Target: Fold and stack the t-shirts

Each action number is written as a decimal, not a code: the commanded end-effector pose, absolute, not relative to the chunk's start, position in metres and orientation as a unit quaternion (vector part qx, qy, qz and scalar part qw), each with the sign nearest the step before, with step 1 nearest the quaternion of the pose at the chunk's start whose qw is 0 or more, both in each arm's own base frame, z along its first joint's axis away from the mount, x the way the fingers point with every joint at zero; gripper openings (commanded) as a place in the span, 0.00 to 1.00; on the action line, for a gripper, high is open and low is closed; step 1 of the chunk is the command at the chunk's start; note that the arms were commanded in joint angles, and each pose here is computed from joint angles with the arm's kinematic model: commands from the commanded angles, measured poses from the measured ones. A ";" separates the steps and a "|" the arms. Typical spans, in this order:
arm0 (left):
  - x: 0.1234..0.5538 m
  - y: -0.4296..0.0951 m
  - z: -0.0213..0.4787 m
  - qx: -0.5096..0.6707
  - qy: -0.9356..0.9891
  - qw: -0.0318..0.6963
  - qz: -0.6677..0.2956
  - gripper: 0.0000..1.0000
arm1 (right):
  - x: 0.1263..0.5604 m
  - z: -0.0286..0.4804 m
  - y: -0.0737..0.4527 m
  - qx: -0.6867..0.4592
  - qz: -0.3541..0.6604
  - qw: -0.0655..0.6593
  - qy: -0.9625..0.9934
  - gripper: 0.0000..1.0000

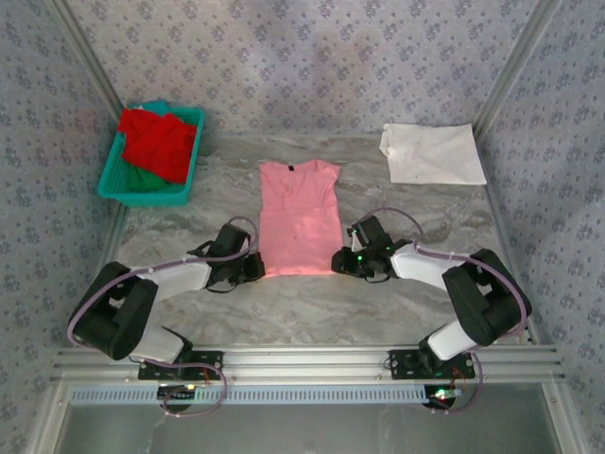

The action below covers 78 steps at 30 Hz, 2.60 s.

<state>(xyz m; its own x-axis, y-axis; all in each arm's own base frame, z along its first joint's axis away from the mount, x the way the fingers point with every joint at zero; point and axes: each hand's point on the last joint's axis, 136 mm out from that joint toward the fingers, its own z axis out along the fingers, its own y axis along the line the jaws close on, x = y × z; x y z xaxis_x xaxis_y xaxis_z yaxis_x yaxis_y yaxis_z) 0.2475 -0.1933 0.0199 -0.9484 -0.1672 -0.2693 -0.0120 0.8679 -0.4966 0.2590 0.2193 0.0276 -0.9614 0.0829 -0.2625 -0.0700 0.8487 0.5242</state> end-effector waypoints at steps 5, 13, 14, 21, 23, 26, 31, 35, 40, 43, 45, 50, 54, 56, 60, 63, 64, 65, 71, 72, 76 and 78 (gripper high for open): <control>0.240 -0.176 0.026 -0.051 0.960 0.161 -0.223 0.00 | 0.245 0.022 0.216 -0.001 0.268 0.120 0.956 0.07; 0.198 -0.163 0.028 -0.058 0.962 0.137 -0.230 0.00 | 0.205 0.017 0.215 -0.018 0.270 0.091 0.958 0.00; 0.189 -0.162 0.027 -0.061 0.962 0.129 -0.232 0.00 | 0.196 0.017 0.215 -0.022 0.268 0.087 0.959 0.00; 0.140 -0.161 0.048 -0.058 0.956 0.119 -0.260 0.00 | 0.149 0.034 0.219 -0.028 0.288 0.086 0.953 0.00; 0.142 -0.161 0.068 -0.054 0.949 0.145 -0.275 0.00 | 0.156 0.053 0.222 -0.025 0.303 0.111 0.946 0.00; 0.163 -0.169 0.114 -0.035 0.928 0.209 -0.308 0.00 | 0.179 0.093 0.227 -0.028 0.316 0.162 0.935 0.00; 0.210 -0.181 0.169 -0.011 0.911 0.260 -0.321 0.00 | 0.226 0.141 0.225 -0.028 0.315 0.217 0.923 0.00; 0.262 -0.185 0.196 -0.021 0.900 0.293 -0.323 0.00 | 0.273 0.166 0.226 -0.036 0.309 0.253 0.916 0.00; 0.313 -0.180 0.210 -0.029 0.896 0.320 -0.308 0.00 | 0.322 0.174 0.230 -0.035 0.304 0.268 0.913 0.00; 0.335 -0.178 0.203 -0.031 0.899 0.318 -0.300 0.00 | 0.346 0.169 0.236 -0.039 0.300 0.269 0.915 0.00; 0.348 -0.174 0.195 -0.039 0.900 0.318 -0.296 0.00 | 0.361 0.168 0.240 -0.042 0.301 0.271 0.913 0.00; 0.372 -0.169 0.199 -0.045 0.898 0.327 -0.292 0.00 | 0.393 0.171 0.244 -0.042 0.302 0.272 0.913 0.00; 0.381 -0.171 0.211 -0.041 0.896 0.331 -0.295 0.00 | 0.403 0.182 0.243 -0.044 0.298 0.278 0.912 0.00; 0.379 -0.174 0.216 -0.038 0.891 0.334 -0.304 0.00 | 0.401 0.190 0.243 -0.045 0.302 0.286 0.908 0.00; 0.368 -0.171 0.211 -0.035 0.896 0.325 -0.300 0.00 | 0.392 0.196 0.237 -0.043 0.302 0.291 0.907 0.00; 0.365 -0.167 0.211 -0.034 0.897 0.329 -0.292 0.00 | 0.391 0.198 0.232 -0.039 0.298 0.300 0.906 0.00; 0.366 -0.166 0.211 -0.033 0.898 0.332 -0.288 0.00 | 0.393 0.198 0.231 -0.037 0.297 0.302 0.905 0.00; 0.369 -0.165 0.211 -0.031 0.898 0.335 -0.283 0.00 | 0.394 0.199 0.231 -0.038 0.297 0.304 0.904 0.00; 0.402 -0.162 0.200 -0.024 0.905 0.335 -0.259 0.00 | 0.416 0.191 0.235 -0.043 0.291 0.307 0.905 0.00; 0.412 -0.162 0.196 -0.024 0.906 0.335 -0.256 0.00 | 0.422 0.189 0.236 -0.044 0.290 0.309 0.905 0.00; 0.455 -0.160 0.179 -0.027 0.913 0.327 -0.241 0.08 | 0.453 0.174 0.236 -0.040 0.278 0.307 0.909 0.00; 0.483 -0.155 0.170 -0.033 0.916 0.333 -0.223 0.39 | 0.474 0.164 0.232 -0.029 0.270 0.300 0.915 0.19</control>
<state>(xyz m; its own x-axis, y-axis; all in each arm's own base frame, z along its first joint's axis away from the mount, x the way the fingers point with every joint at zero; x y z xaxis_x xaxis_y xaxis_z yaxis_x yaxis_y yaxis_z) 0.4499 -0.1649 0.1670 -0.8105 -0.2186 -0.5433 0.0812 0.8768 -0.4739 0.4442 0.2397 0.1655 -0.8333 0.1052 -0.5427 -0.2210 0.8365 0.5014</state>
